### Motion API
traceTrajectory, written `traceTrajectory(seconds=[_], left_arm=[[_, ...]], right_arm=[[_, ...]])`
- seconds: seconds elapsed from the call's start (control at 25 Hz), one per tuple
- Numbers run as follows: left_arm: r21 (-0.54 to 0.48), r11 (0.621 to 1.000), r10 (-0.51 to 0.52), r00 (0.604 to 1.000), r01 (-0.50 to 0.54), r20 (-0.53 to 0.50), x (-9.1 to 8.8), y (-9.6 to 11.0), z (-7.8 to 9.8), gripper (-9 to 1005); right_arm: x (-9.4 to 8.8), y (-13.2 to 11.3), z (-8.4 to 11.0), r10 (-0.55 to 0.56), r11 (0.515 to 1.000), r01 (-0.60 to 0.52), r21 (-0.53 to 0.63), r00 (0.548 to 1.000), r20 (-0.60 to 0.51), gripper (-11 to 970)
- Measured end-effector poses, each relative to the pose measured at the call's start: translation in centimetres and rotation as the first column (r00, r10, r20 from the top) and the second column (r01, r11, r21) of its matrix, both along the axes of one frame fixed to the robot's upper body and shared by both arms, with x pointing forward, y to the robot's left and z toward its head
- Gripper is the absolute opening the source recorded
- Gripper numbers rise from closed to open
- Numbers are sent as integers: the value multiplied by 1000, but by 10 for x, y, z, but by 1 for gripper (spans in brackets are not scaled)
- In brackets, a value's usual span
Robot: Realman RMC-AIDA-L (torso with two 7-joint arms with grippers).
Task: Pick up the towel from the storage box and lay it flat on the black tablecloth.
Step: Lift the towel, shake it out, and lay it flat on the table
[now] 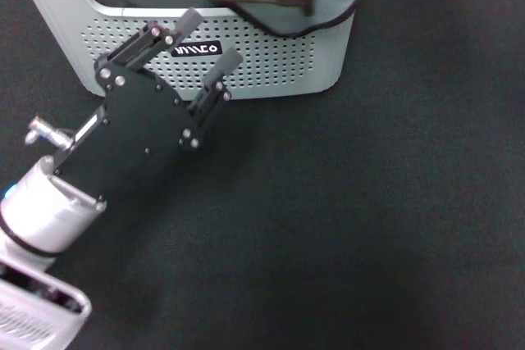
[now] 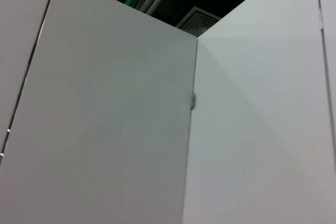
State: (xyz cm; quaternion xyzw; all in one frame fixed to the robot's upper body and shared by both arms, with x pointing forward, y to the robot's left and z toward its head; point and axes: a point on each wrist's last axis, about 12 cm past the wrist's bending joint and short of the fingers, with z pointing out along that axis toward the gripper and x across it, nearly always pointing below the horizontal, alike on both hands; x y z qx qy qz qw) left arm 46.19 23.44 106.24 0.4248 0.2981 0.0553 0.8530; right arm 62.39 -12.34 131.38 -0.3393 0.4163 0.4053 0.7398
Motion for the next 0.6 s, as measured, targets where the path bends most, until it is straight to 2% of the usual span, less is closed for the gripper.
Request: traceTrajectory(seconds=[0.28, 0.44, 0.6], left_arm=[[99, 979, 163, 977, -178, 138, 14, 2, 3, 459], [192, 924, 281, 928, -330, 243, 20, 0, -1, 458], [262, 871, 325, 887, -416, 327, 22, -2, -4, 455]], right_arm=[[4, 26, 2, 66, 998, -66, -3, 997, -35, 3], [3, 35, 2, 87, 996, -88, -16, 996, -37, 4], [1, 40, 5, 108, 994, -108, -4, 993, -40, 4]])
